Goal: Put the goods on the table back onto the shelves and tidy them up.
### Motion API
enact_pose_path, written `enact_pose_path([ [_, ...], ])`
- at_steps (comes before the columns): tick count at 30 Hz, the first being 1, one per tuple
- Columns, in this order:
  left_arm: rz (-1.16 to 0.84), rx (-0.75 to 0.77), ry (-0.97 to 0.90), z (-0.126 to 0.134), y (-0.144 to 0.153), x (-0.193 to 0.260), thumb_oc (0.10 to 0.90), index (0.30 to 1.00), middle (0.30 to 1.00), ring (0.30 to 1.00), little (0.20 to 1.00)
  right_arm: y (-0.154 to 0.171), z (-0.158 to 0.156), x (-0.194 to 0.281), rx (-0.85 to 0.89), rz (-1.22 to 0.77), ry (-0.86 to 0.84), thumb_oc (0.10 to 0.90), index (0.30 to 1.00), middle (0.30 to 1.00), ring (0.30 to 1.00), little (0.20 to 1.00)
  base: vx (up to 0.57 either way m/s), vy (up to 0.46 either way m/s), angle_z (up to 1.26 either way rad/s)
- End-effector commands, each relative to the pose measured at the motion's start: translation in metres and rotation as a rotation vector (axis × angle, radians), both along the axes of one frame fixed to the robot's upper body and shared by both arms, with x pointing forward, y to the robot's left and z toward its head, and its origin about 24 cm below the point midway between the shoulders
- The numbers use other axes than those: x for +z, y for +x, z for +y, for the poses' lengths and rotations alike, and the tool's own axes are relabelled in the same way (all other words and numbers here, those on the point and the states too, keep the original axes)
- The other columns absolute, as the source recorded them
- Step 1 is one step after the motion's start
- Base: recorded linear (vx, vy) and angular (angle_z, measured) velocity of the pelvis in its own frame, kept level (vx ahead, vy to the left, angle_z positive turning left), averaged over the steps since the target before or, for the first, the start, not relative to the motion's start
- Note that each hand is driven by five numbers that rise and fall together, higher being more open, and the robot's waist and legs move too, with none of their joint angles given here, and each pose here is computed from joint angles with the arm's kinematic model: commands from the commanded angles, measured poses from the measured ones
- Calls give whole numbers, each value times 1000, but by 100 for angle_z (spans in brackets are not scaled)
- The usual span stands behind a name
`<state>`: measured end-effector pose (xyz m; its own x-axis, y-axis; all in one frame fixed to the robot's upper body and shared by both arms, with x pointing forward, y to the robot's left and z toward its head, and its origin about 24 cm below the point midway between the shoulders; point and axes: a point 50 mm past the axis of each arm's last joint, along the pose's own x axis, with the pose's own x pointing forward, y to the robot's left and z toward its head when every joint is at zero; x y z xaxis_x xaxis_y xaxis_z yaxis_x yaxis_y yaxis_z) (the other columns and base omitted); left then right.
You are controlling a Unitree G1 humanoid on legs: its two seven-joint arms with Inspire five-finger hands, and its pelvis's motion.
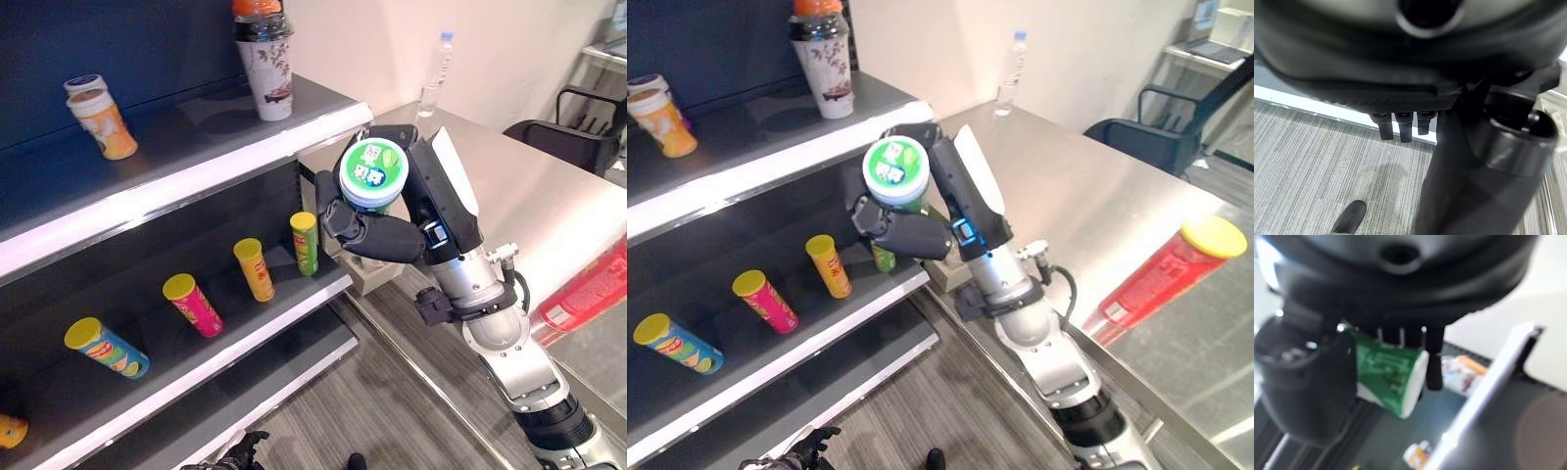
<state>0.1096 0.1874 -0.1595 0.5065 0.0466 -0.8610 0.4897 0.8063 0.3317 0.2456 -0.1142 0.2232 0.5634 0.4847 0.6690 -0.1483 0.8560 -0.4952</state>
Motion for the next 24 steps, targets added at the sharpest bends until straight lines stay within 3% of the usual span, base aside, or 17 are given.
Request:
enact_pose_path([
  [1,45,69,48,17,-9,-2,800,900,900,900,900,-2,19,47,102,-163,190,400,300,300,300,300,-84,-105,6],
  [4,4,115,44,18,3,1,800,900,900,900,900,1,28,55,143,-161,203,400,300,300,300,300,-151,-96,20],
  [5,-54,157,84,30,17,8,800,900,900,900,900,6,31,57,138,-153,185,400,300,300,300,300,-82,-34,16],
  [11,-34,219,91,38,5,5,800,900,900,900,900,20,33,52,88,-124,130,400,300,300,300,300,128,135,14],
  [18,-57,-28,106,18,22,7,800,900,900,900,900,27,29,52,35,-118,62,400,300,300,300,300,218,355,-18],
  [24,-16,-13,132,28,12,5,800,900,900,900,900,29,30,61,37,-132,56,400,300,300,300,300,115,197,-44],
])
